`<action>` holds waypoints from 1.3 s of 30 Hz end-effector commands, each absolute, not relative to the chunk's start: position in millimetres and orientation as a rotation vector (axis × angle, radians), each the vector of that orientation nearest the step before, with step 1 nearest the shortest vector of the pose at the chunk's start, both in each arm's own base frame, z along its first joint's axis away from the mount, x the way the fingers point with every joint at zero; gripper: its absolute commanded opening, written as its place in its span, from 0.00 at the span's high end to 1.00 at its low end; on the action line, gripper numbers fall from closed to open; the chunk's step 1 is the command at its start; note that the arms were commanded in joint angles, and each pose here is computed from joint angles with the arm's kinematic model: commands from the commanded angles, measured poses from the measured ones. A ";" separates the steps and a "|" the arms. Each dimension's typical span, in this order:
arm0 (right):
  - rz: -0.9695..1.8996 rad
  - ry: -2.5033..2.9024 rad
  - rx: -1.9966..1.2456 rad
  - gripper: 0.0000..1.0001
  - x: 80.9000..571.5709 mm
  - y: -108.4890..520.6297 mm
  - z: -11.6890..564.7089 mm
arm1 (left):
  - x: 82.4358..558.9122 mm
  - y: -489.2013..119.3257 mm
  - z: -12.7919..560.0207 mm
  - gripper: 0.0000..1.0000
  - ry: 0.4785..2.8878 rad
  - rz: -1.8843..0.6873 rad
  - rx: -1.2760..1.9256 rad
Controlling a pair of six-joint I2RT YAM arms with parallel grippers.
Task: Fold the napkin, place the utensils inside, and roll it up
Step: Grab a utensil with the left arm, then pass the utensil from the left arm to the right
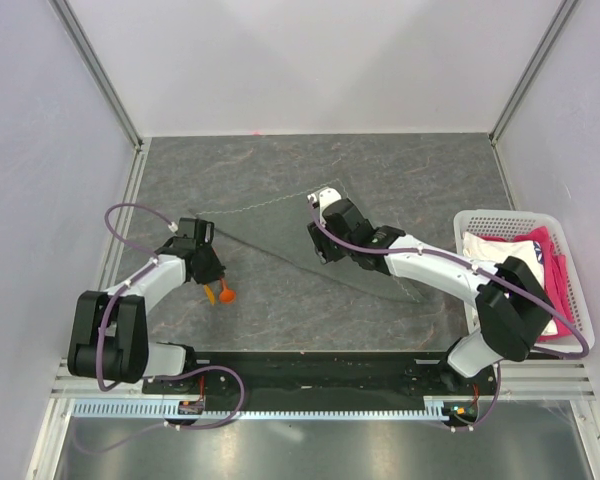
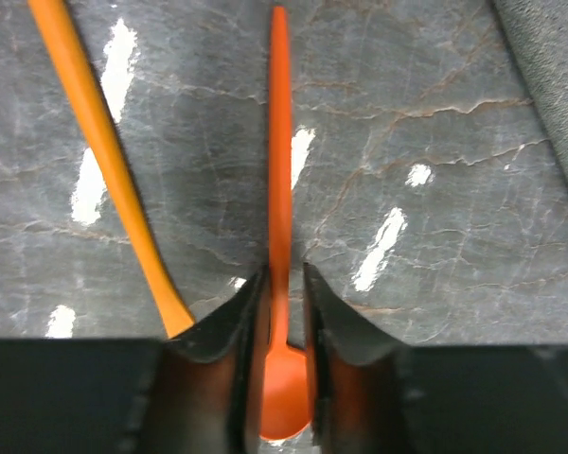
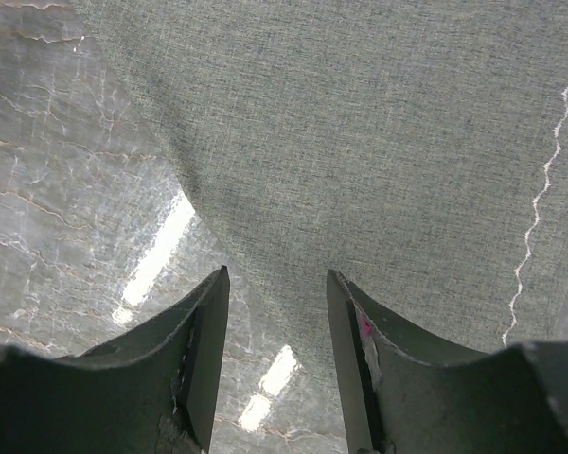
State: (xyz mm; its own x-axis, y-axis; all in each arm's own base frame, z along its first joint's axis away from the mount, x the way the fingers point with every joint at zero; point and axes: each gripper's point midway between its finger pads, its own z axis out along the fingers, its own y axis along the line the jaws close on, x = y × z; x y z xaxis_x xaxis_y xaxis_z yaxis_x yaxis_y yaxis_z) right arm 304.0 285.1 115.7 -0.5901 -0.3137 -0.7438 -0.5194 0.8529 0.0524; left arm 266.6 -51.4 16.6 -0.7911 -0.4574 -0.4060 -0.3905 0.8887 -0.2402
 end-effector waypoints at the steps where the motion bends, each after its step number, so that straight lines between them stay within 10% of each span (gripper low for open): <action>1: 0.384 2.187 -0.570 0.46 305.1 286.3 135.9 | 275.2 -67.0 16.0 0.87 2.563 -0.320 -0.684; 39: 0.842 2.260 -0.730 0.45 252.6 378.2 113.6 | 305.9 -188.6 105.1 0.98 2.171 -0.783 -1.014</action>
State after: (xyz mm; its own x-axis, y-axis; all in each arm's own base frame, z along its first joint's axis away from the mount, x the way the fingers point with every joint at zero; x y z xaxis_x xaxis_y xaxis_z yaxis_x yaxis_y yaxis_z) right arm 252.9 359.6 101.0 -0.6406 -0.3054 -0.7045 -0.6630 0.6829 0.3067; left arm 287.7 -184.9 83.0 -0.5960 -0.7565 -0.2693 -0.4541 0.5941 -0.6640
